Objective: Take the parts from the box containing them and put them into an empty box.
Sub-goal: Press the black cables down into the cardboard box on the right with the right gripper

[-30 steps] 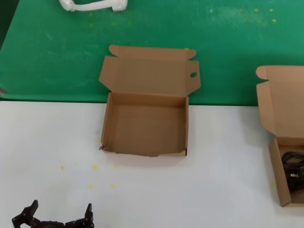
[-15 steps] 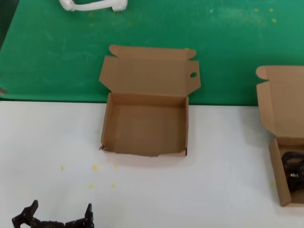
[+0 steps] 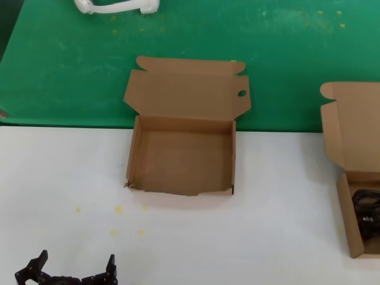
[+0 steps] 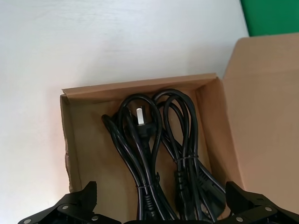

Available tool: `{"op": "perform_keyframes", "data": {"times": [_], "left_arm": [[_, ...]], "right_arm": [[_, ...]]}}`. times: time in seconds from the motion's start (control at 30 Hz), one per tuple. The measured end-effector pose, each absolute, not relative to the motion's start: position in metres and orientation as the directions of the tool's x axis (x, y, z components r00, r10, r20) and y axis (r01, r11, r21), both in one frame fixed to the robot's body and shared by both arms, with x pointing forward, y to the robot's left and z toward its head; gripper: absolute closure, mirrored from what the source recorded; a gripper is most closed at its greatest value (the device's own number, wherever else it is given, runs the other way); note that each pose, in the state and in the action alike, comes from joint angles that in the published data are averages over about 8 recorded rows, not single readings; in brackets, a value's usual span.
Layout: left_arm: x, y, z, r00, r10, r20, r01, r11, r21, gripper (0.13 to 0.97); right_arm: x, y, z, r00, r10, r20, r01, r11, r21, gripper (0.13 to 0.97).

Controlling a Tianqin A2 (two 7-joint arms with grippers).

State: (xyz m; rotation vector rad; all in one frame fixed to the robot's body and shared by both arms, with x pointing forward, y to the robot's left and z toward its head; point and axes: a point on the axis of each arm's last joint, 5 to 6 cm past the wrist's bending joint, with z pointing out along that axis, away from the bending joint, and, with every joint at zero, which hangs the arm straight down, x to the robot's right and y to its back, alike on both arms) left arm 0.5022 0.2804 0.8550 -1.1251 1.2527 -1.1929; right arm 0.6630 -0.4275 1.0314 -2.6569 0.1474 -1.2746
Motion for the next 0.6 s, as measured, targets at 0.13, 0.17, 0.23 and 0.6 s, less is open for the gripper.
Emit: {"op": "perform_keyframes", "data": {"times": [0.13, 0.17, 0.23, 0.6], "left_arm": [[0.502, 0.280, 0.855, -0.035, -0.997, -0.071, 0.022, 0.070, -0.997, 0.132], [0.502, 0.280, 0.855, -0.035, -0.997, -0.071, 0.022, 0.070, -0.997, 0.132], [0.502, 0.280, 0.855, -0.035, -0.997, -0.071, 0.022, 0.070, -0.997, 0.132], [0.502, 0.280, 0.855, -0.035, -0.997, -0.071, 0.022, 0.070, -0.997, 0.132]], "right_arm": [[0.671, -0.425, 1.036, 0.652, -0.136, 0.746, 0.015, -0.981, -0.192, 0.130], [0.672, -0.425, 1.037, 0.660, -0.127, 0.741, 0.021, -0.982, -0.186, 0.130], [0.675, -0.425, 1.039, 0.674, -0.111, 0.730, 0.030, -0.984, -0.177, 0.130], [0.699, -0.431, 1.050, 0.718, -0.072, 0.693, 0.041, -0.989, -0.145, 0.130]]}}
